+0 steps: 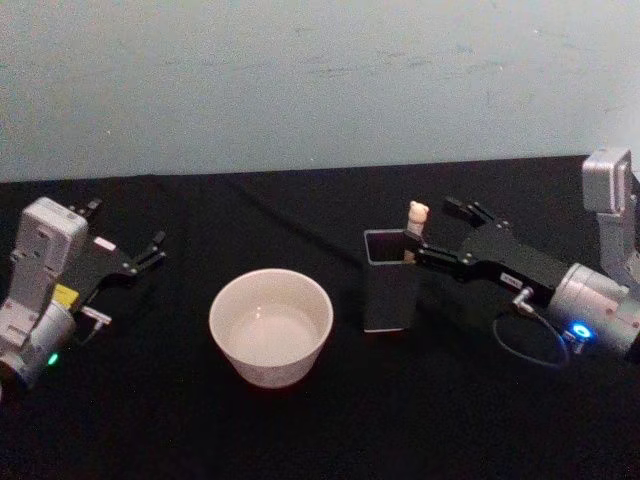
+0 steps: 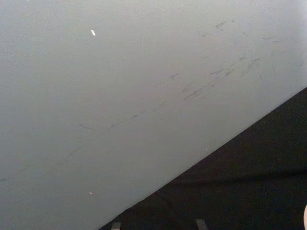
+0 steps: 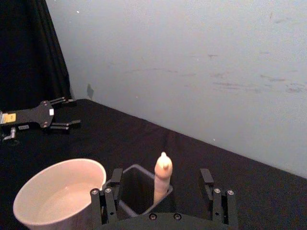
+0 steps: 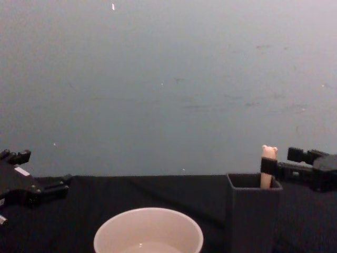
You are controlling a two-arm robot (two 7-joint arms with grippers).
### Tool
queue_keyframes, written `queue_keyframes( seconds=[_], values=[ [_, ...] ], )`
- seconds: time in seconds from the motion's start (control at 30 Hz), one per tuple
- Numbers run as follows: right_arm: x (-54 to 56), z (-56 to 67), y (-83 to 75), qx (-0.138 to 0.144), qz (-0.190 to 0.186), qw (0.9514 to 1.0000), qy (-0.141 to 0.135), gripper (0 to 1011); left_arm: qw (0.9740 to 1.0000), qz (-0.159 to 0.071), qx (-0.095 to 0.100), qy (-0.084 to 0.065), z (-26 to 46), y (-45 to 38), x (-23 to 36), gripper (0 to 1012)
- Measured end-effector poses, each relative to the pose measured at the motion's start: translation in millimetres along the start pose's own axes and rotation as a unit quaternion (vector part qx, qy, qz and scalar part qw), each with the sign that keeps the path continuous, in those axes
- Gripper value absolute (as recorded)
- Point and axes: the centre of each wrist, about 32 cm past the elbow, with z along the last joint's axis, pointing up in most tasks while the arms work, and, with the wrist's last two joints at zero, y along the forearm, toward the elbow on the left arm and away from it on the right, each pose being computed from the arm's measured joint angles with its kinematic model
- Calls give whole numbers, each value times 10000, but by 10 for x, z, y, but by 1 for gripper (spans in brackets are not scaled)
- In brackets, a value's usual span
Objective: Pick up the stirring spoon with one hand, stir inside the cup, then place it back in its original position.
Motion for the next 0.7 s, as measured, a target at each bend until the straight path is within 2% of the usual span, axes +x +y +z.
queue_keyframes(
  seconds=[0.23, 0.7],
  values=[
    [52, -5, 169, -39, 95, 9999, -45, 1002, 10000, 0, 0, 0, 0, 0, 0, 1001],
    [94, -3, 290, -87, 160, 9998, -123, 1002, 10000, 0, 0, 0, 0, 0, 0, 1001]
  ],
)
